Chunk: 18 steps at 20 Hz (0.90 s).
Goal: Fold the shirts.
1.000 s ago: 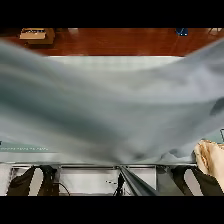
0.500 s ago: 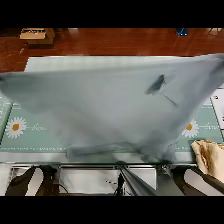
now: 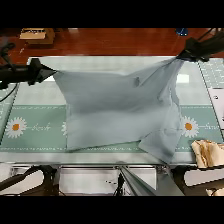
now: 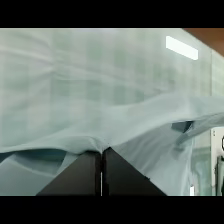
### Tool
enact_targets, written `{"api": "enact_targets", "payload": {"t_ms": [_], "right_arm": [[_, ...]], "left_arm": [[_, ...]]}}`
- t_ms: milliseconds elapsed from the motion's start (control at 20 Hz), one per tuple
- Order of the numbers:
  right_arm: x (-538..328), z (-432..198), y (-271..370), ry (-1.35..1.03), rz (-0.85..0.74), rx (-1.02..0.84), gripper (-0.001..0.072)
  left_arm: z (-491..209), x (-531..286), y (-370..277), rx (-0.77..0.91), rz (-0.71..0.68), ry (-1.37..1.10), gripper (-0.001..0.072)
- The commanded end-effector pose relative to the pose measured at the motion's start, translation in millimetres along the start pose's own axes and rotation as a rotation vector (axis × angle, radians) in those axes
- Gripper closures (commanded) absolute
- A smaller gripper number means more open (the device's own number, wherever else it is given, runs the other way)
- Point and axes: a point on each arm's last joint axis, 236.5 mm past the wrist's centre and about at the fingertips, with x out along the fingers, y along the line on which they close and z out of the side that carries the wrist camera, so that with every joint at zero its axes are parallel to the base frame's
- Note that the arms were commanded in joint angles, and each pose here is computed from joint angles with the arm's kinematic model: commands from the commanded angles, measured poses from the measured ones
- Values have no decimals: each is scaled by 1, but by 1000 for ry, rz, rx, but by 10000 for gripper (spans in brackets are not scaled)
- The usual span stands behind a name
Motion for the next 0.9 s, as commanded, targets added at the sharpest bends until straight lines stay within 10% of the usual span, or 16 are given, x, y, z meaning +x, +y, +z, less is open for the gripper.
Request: {"api": "enact_targets", "payload": {"t_ms": [0,200,250,300,350,450,700,850], "right_arm": [[58,23,-14,-77,-53,-19,680],[91,-26,-64,139,-220,-52,670],[90,-31,-70,163,-238,-67,518],[82,-27,-72,163,-239,-101,289],[63,-20,-72,160,-242,-138,254],[5,-12,-86,173,-311,-191,255],[-112,-74,-159,270,-397,106,303],[-116,-112,-154,236,-182,226,231]], "left_arm": [[6,58,41,-53,26,-27,685],[-26,93,59,-100,33,83,683],[-33,95,57,-106,18,118,630],[-32,88,53,-100,-8,144,395],[-23,72,46,-75,-46,166,256],[-11,18,44,-67,-60,264,255],[-80,-127,136,-154,455,543,256],[-156,-126,125,-254,347,556,246]]}}
